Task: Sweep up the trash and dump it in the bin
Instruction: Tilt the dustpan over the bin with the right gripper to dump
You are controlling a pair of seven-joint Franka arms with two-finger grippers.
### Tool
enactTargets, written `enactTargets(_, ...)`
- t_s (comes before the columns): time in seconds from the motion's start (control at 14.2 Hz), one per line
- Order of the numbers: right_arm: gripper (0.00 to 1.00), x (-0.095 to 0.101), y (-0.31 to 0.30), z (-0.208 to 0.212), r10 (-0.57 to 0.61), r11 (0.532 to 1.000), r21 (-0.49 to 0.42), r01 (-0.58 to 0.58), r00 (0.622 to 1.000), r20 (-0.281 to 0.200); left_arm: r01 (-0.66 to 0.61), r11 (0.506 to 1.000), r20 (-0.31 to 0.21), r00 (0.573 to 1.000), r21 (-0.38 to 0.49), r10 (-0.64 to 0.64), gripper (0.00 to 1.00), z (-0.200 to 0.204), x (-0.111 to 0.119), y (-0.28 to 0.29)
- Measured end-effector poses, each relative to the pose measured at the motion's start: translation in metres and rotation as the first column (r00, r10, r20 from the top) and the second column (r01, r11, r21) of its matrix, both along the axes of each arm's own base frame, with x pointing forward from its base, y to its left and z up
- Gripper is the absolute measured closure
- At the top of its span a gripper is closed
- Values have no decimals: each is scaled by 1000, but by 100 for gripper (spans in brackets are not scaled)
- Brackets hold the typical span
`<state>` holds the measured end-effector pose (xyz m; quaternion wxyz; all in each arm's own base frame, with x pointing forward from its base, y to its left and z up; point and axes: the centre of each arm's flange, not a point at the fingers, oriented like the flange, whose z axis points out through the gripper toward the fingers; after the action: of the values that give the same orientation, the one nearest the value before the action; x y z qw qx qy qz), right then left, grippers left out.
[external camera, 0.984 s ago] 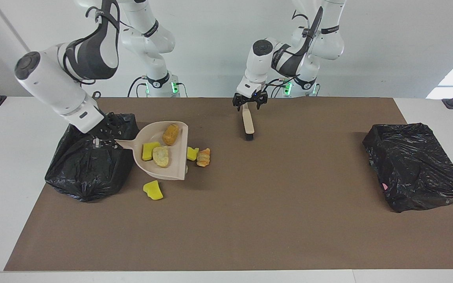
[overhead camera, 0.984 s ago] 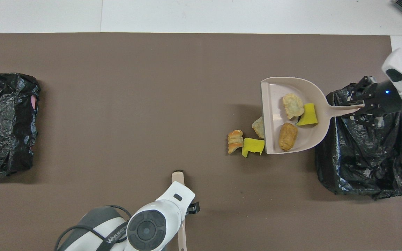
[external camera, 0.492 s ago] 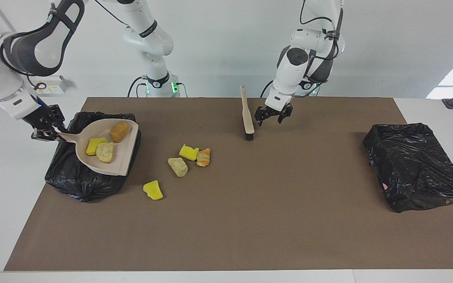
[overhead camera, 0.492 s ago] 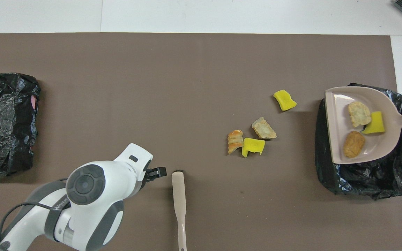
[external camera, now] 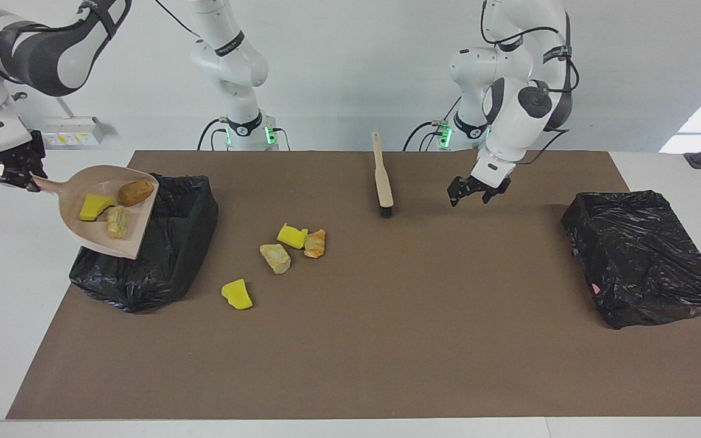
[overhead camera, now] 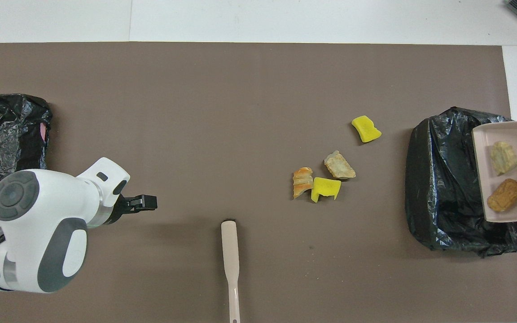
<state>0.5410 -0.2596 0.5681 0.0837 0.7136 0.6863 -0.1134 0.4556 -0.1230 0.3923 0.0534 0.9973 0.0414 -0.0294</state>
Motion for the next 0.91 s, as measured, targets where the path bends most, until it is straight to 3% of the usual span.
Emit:
enactTargets(0.21, 69, 4, 13, -8, -52, 995, -88, 50, 998, -21, 60, 998, -25, 998, -8, -60, 0, 20, 6, 24)
enactTargets(0.49, 69, 4, 51, -21, -90, 982, -168, 83, 995, -36, 128, 992, -73, 989, 23, -126, 0, 91, 14, 50)
enactTargets(0.91, 69, -9, 72, -6, -135, 955, -276, 106, 987, -90, 124, 991, -51, 991, 51, -121, 0, 172, 22, 72)
